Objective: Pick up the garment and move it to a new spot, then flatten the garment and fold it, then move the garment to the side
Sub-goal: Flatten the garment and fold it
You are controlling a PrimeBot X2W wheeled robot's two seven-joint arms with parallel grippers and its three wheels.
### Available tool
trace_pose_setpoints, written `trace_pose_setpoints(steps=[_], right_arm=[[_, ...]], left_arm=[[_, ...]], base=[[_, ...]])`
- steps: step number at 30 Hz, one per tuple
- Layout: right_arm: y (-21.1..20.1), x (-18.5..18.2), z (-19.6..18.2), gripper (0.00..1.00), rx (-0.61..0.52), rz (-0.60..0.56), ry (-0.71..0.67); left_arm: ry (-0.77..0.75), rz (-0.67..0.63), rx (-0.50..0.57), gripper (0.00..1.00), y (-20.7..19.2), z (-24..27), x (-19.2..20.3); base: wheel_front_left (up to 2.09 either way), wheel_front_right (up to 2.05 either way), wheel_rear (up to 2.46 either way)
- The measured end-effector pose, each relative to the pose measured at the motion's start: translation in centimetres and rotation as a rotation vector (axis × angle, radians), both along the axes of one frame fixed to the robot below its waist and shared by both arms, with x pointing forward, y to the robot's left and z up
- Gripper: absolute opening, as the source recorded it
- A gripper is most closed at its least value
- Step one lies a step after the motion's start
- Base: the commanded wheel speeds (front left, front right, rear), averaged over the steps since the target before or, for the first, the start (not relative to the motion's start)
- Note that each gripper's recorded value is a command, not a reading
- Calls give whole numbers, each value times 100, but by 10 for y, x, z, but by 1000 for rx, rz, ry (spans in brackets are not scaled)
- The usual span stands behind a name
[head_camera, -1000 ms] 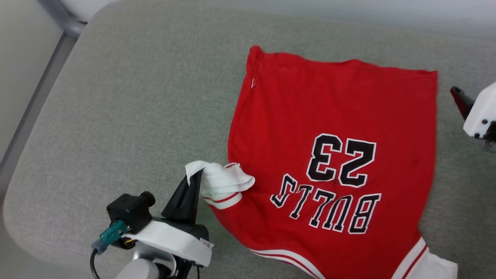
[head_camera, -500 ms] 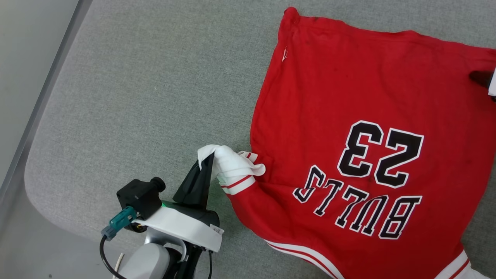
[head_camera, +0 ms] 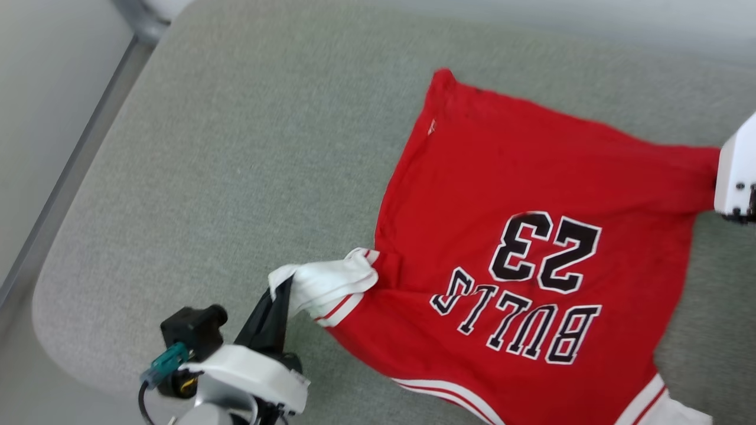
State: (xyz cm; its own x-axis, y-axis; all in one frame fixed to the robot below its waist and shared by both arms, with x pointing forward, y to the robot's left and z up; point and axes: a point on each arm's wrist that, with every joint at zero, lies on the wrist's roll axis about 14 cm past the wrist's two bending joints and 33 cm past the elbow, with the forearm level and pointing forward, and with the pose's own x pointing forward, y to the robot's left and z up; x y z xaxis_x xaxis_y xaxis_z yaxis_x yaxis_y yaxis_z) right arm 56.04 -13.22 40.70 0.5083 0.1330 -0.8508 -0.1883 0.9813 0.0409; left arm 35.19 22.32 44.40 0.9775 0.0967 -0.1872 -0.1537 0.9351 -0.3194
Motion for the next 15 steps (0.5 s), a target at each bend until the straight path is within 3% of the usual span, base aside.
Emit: trace_pose_setpoints(steps=[7, 15], right_arm=[[-48, -62, 29, 0, -34, -13, -49], [-106, -189, 19, 0, -14, -144, -11]], left_arm=[[27, -7, 2, 0, 2, 2, -20], [45, -59, -5, 0, -13, 3, -27]], base=[[0, 0, 0], [0, 0, 0]])
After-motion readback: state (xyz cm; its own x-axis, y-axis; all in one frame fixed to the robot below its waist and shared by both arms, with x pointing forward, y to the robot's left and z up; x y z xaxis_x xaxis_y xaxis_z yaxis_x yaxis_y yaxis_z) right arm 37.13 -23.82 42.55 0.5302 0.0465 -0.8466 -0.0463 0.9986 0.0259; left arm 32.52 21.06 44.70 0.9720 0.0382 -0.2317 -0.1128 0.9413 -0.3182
